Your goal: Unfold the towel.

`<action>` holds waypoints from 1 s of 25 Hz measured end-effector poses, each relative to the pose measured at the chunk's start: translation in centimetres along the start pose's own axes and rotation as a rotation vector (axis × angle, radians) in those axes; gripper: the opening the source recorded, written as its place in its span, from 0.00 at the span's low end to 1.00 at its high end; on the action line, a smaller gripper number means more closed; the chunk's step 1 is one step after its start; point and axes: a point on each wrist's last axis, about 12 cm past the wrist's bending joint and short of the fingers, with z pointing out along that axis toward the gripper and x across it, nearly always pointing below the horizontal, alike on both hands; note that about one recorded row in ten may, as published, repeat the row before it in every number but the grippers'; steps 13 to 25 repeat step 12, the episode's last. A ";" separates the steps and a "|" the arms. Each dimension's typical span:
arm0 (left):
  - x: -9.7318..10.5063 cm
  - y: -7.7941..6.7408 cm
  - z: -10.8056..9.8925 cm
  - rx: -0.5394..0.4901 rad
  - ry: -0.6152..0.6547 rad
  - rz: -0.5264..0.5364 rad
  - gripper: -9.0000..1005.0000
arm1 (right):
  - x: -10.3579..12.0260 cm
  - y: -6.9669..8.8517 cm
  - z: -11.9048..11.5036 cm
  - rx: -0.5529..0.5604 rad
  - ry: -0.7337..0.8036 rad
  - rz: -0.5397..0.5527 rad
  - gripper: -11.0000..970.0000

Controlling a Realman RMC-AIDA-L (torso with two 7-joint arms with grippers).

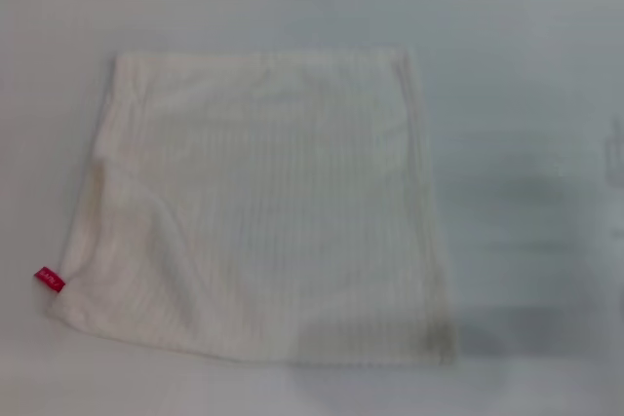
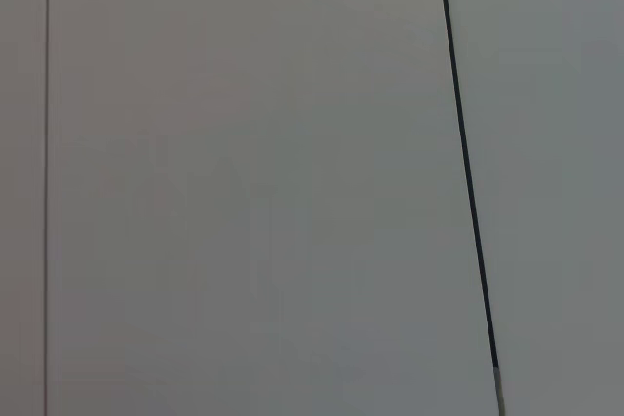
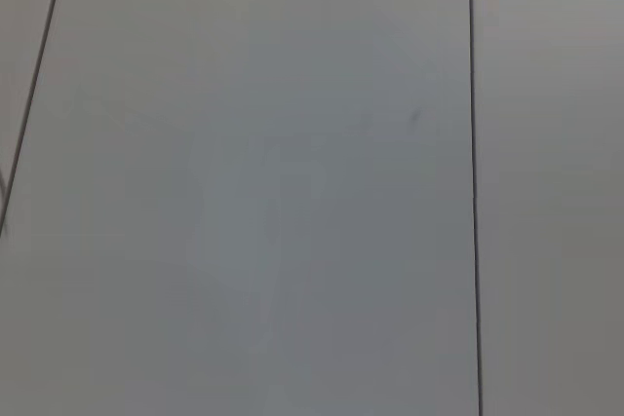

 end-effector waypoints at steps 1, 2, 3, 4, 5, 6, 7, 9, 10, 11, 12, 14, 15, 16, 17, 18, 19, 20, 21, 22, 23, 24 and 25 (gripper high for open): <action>0.0 0.0 0.0 0.000 0.000 0.000 0.70 | 0.0 0.0 0.0 0.000 0.002 -0.002 0.38; 0.0 0.0 0.0 0.000 0.000 0.000 0.70 | 0.1 -0.1 -0.1 0.001 0.004 -0.005 0.41; 0.0 0.0 -0.1 0.001 0.003 0.001 0.70 | 0.1 -0.2 -0.2 0.004 0.008 -0.008 0.44; 0.3 0.1 -0.3 0.001 0.019 0.008 0.70 | 0.2 -0.4 -0.3 0.008 0.013 -0.013 0.44; 0.5 0.1 -0.3 0.002 0.031 0.018 0.70 | 0.3 -0.5 -0.4 0.011 0.017 -0.017 0.45; 0.5 0.1 -0.3 0.002 0.031 0.018 0.70 | 0.4 -0.7 -0.6 0.015 0.026 -0.022 0.46; 0.7 0.2 -0.3 0.003 0.043 0.028 0.70 | 0.5 -0.8 -0.7 0.018 0.033 -0.027 0.46; 0.9 0.2 -0.1 0.008 0.060 0.040 0.70 | 0.9 -1.2 -0.9 0.025 0.058 -0.041 0.48; 0.9 0.2 -0.1 0.008 0.060 0.040 0.70 | 1.1 -1.4 -0.9 0.029 0.073 -0.048 0.48; 1.0 0.3 -0.1 0.008 0.070 0.043 0.70 | 1.3 -1.6 -0.9 0.033 0.087 -0.054 0.48; 1.3 0.4 0.0 -0.004 0.090 0.043 0.70 | 1.6 -1.9 -0.9 0.039 0.104 -0.060 0.48; 1.3 0.4 0.0 -0.004 0.090 0.043 0.70 | 1.6 -1.9 -0.9 0.039 0.104 -0.060 0.48; 1.3 0.4 0.0 -0.004 0.090 0.043 0.70 | 1.6 -1.9 -0.9 0.039 0.104 -0.060 0.48; 1.3 0.4 0.0 -0.004 0.090 0.043 0.70 | 1.6 -1.9 -0.9 0.039 0.104 -0.060 0.48; 1.3 0.4 0.0 -0.004 0.090 0.043 0.70 | 1.6 -1.9 -0.9 0.039 0.104 -0.060 0.48; 1.3 0.4 0.0 -0.004 0.090 0.043 0.70 | 1.6 -1.9 -0.9 0.039 0.104 -0.060 0.48; 1.3 0.4 0.0 -0.004 0.090 0.043 0.70 | 1.6 -1.9 -0.9 0.039 0.104 -0.060 0.48; 1.3 0.4 0.0 -0.004 0.090 0.043 0.70 | 1.6 -1.9 -0.9 0.039 0.104 -0.060 0.48; 1.3 0.4 0.0 -0.004 0.090 0.043 0.70 | 1.6 -1.9 -0.9 0.039 0.104 -0.060 0.48; 1.3 0.4 0.0 -0.004 0.090 0.043 0.70 | 1.6 -1.9 -0.9 0.039 0.104 -0.060 0.48; 1.3 0.4 0.0 -0.004 0.090 0.043 0.70 | 1.6 -1.9 -0.9 0.039 0.104 -0.060 0.48; 1.3 0.4 0.0 -0.004 0.090 0.043 0.70 | 1.6 -1.9 -0.9 0.039 0.104 -0.060 0.48; 1.3 0.4 0.0 -0.004 0.090 0.043 0.70 | 1.6 -1.9 -0.9 0.039 0.104 -0.060 0.48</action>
